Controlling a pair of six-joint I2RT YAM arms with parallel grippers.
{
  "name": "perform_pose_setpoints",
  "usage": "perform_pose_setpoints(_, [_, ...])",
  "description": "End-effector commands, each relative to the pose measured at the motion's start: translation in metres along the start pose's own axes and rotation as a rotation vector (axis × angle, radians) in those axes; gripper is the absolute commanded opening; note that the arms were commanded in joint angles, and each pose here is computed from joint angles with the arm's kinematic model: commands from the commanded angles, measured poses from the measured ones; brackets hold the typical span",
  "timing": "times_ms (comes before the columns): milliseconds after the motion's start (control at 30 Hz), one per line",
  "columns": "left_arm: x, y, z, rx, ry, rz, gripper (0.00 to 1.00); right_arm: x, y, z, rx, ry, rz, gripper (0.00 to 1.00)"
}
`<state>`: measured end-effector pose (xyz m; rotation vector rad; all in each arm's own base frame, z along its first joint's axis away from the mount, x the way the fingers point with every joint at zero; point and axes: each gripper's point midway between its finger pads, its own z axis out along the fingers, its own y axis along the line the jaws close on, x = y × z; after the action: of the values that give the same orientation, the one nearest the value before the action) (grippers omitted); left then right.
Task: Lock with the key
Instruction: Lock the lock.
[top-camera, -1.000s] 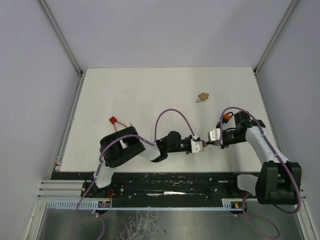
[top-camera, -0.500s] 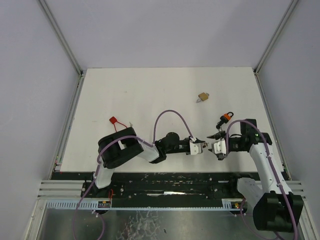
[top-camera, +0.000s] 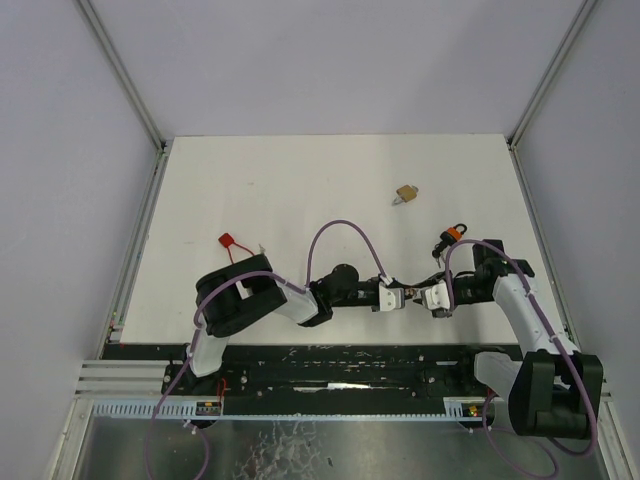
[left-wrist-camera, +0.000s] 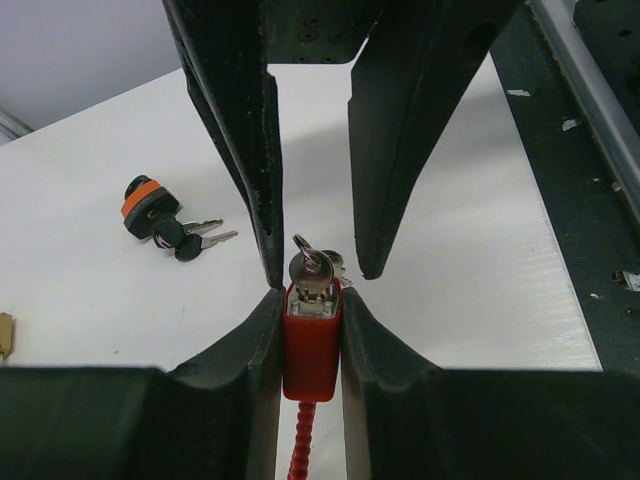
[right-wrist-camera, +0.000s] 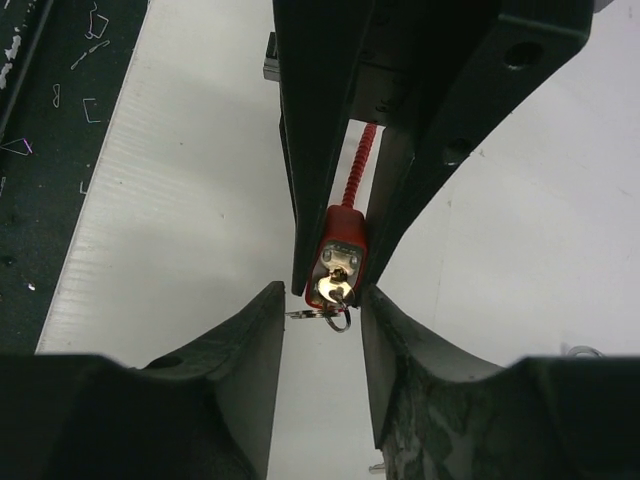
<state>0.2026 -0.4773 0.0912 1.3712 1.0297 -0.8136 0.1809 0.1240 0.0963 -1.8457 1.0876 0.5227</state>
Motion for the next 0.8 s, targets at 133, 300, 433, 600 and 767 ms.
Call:
perform_pose_setpoints(133, [-0.023,0.005,0.004,0.01,-0.065,0.011,0.0,-0.007,-0.01,0.003,0.009,-0.01,-0.223,0.3])
perform_pose_setpoints(300, [-0.022,0.006,0.005,0.016,-0.062,0.0,0.0,-0.01,-0.011,0.001,0.012,-0.001,-0.236,0.2])
perform_pose_setpoints(433, [-0.021,0.013,0.005,-0.014,-0.048,-0.003,0.0,-0.009,-0.008,0.001,0.0,0.009,-0.227,0.12])
perform_pose_setpoints(600, [-0.016,0.026,0.002,-0.086,-0.022,0.001,0.0,-0.009,-0.004,0.004,-0.021,-0.003,-0.188,0.05])
perform_pose_setpoints(767, [-0.017,0.025,0.002,-0.085,-0.027,0.008,0.0,-0.011,-0.004,0.005,-0.022,-0.017,-0.143,0.04])
